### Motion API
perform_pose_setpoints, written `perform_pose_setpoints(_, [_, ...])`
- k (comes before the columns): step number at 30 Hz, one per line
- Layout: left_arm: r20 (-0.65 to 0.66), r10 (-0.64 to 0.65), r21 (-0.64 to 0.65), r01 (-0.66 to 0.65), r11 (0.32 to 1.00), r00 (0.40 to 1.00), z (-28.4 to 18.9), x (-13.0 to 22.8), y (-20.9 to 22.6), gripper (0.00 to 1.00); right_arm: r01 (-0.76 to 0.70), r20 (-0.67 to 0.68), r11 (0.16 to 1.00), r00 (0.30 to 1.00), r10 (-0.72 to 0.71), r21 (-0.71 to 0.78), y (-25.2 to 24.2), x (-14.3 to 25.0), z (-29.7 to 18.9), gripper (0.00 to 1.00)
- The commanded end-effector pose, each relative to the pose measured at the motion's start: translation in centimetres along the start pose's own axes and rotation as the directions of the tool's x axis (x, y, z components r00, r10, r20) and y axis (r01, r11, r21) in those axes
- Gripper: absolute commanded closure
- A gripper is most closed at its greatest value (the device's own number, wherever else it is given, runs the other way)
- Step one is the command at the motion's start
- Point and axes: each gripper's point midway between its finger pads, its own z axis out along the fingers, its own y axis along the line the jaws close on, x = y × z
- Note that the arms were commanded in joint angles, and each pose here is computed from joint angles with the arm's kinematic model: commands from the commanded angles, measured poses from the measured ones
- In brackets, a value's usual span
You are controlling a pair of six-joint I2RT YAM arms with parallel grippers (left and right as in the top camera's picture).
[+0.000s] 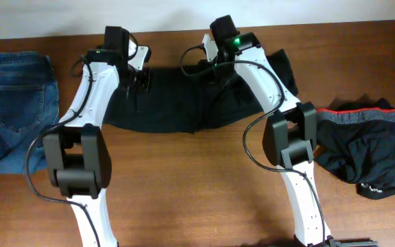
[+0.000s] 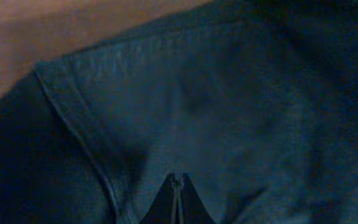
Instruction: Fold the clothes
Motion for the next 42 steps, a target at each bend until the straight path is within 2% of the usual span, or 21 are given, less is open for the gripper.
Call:
perform_pose_setpoints(1, [-0.052, -0.026, -0.061, 0.023, 0.998, 0.998, 2.1, 1.3, 1.5, 0.99, -0.029, -0.033, 1.0, 0.999, 0.029, 0.013, -1.2, 1.3, 1.9, 0.96])
perform_pose_setpoints(7, [-0.079, -0.064, -0.1, 0.056, 0.993, 0.995, 3.0, 2.2, 3.9, 0.99, -0.134, -0.032, 0.988, 0.99, 0.137, 0.073, -7.1, 1.5, 0.1, 0.96])
perform_pose_setpoints(13, [-0.07, -0.128, -0.191, 0.112, 0.975, 0.989, 2.0, 2.8, 8.4, 0.99, -0.287, -0.042, 0.948, 0.955, 0.295, 0.14, -15.9, 3.2, -3.7, 0.96])
perform_pose_setpoints(19, [-0.068, -0.174, -0.207, 0.157, 0.966, 0.982, 2.1, 4.0, 10.7, 0.99, -0.394, -0.02, 0.901, 0.915, 0.404, 0.181, -21.6, 4.7, -6.5, 0.96])
perform_pose_setpoints(27, [-0.061, -0.183, -0.21, 0.167, 0.963, 0.981, 2.7, 4.5, 11.4, 0.99, -0.386, -0.032, 0.905, 0.917, 0.397, 0.178, -23.1, 5.5, -7.4, 0.96])
perform_pose_setpoints(32, [-0.025, -0.179, -0.211, 0.17, 0.963, 0.984, 0.6, 3.3, 11.3, 0.99, -0.29, -0.001, 0.957, 0.957, 0.29, 0.023, -19.5, 3.3, -9.5, 0.96])
perform_pose_setpoints(35, [0.022, -0.163, -0.214, 0.164, 0.963, 0.986, -2.4, 1.8, 10.7, 0.99, -0.237, 0.043, 0.971, 0.97, 0.237, -0.007, -17.5, 1.7, -11.9, 0.81])
perform_pose_setpoints(36, [0.032, -0.16, -0.215, 0.164, 0.963, 0.987, -4.1, 1.6, 10.2, 0.99, -0.198, 0.064, 0.98, 0.978, 0.199, -0.016, -16.3, 1.1, -13.3, 0.63])
perform_pose_setpoints(37, [0.034, -0.16, -0.215, 0.164, 0.963, 0.987, -4.6, 1.5, 10.1, 0.98, -0.187, 0.068, 0.982, 0.98, 0.188, -0.018, -15.7, 0.9, -13.8, 0.55])
perform_pose_setpoints(38, [0.036, -0.157, -0.215, 0.161, 0.963, 0.987, -5.5, 1.6, 9.8, 0.9, -0.176, 0.073, 0.984, 0.982, 0.177, -0.019, -14.9, 0.6, -14.4, 0.44])
perform_pose_setpoints(39, [0.034, -0.156, -0.215, 0.16, 0.964, 0.987, -6.0, 1.7, 9.6, 0.74, -0.17, 0.073, 0.985, 0.982, 0.171, -0.02, -14.6, 0.5, -14.7, 0.38])
perform_pose_setpoints(40, [0.029, -0.157, -0.214, 0.16, 0.964, 0.987, -6.6, 1.9, 9.4, 0.58, -0.161, 0.071, 0.987, 0.984, 0.162, -0.022, -13.8, 0.4, -15.0, 0.27])
perform_pose_setpoints(41, [0.015, -0.161, -0.206, 0.161, 0.965, 0.987, -6.9, 2.3, 9.1, 0.43, -0.153, 0.063, 0.988, 0.986, 0.155, -0.025, -13.1, 0.4, -15.0, 0.23])
perform_pose_setpoints(42, [0.002, -0.166, -0.198, 0.163, 0.967, 0.986, -7.0, 2.6, 9.0, 0.36, -0.147, 0.053, 0.989, 0.988, 0.148, -0.028, -12.6, 0.5, -14.7, 0.22])
